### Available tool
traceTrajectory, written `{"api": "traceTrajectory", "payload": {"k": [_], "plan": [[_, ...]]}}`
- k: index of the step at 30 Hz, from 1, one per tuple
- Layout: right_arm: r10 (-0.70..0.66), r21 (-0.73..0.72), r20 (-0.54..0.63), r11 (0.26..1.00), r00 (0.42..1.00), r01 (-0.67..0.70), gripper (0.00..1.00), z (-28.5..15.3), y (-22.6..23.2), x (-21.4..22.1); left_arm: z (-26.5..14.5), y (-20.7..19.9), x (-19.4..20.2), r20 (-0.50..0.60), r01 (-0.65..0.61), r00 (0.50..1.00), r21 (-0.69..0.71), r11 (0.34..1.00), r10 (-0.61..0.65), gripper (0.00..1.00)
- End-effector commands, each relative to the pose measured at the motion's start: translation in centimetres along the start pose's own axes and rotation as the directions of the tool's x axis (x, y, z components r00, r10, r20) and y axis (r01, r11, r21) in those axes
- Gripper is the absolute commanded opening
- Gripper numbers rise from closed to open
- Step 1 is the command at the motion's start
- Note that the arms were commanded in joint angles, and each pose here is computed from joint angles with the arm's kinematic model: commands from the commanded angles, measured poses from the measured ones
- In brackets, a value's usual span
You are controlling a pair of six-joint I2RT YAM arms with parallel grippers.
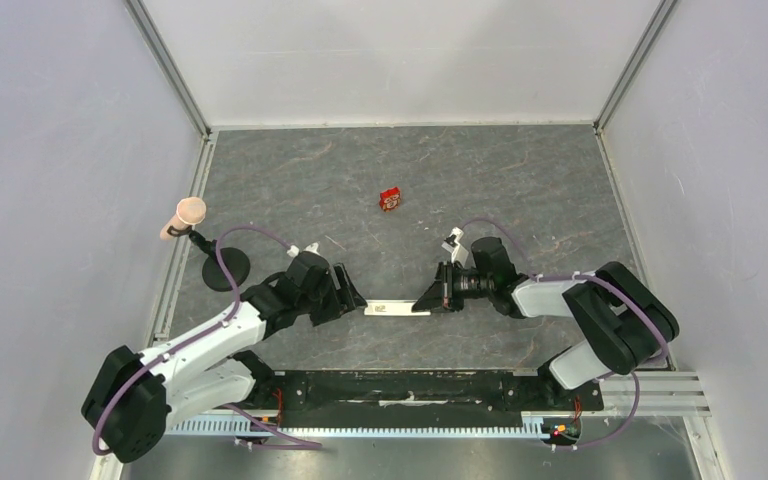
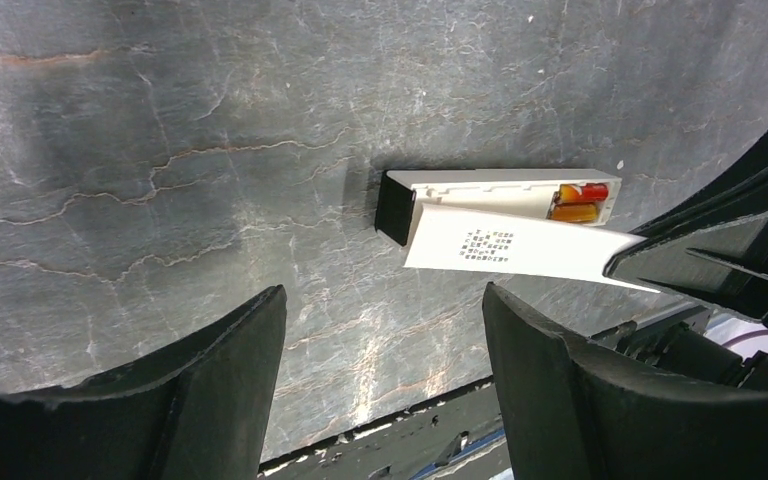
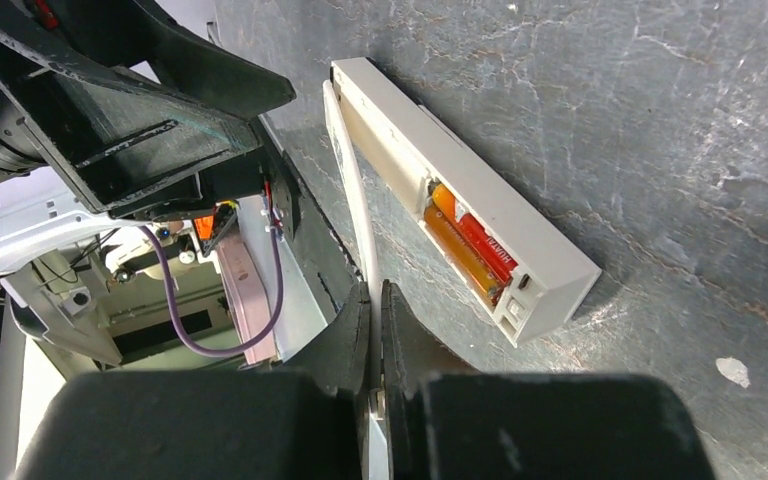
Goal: Load the batteries into the remote control
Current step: Load the battery cover into the remote control.
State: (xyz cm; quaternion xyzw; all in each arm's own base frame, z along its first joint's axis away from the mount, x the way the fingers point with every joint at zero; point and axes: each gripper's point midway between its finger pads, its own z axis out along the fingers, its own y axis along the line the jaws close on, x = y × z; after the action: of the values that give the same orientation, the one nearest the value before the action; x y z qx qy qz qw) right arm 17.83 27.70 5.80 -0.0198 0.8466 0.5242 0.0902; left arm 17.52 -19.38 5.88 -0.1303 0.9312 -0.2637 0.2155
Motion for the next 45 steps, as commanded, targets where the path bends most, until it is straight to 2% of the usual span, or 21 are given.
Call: {"api": "traceTrajectory", "payload": {"k": [1, 8, 14, 24, 39, 45], "plan": [[-0.025, 0.015, 0.041, 1.0, 0.999, 0.024, 0.0, 0.3, -0.1, -1.5, 0.3, -0.4, -0.2, 0.007, -0.031, 0.999, 0.028, 0.999, 0.031, 0.77], [0.024, -0.083, 0.049, 0.996, 0.999, -0.02, 0.0, 0.0, 1.9, -1.8, 0.6, -0.2, -0.2, 0.002, -0.034, 0.999, 0.019, 0.999, 0.034, 0.77], [0.033, -0.065, 0.044, 0.997, 0.998, -0.03, 0.0, 0.0, 1.5, -1.7, 0.8, -0.1, -0.3, 0.002, -0.036, 0.999, 0.013, 0.999, 0.036, 0.77], [0.096, -0.233, 0.051, 0.969, 0.994, -0.082, 0.0, -1.1, 4.5, -1.3, 1.1, -0.1, -0.6, 0.001, -0.048, 0.999, 0.002, 0.999, 0.048, 0.76], [0.135, -0.034, 0.092, 0.991, 0.987, -0.132, 0.0, 0.0, -0.6, -1.0, 1.0, -0.4, -1.7, 0.043, -0.039, 0.998, 0.012, 0.999, 0.038, 0.74], [0.157, -0.049, 0.136, 0.987, 0.978, -0.152, 0.0, -0.3, -0.6, -1.4, 0.9, -0.7, -2.1, 0.055, -0.034, 0.998, 0.02, 0.999, 0.033, 0.74]]}}
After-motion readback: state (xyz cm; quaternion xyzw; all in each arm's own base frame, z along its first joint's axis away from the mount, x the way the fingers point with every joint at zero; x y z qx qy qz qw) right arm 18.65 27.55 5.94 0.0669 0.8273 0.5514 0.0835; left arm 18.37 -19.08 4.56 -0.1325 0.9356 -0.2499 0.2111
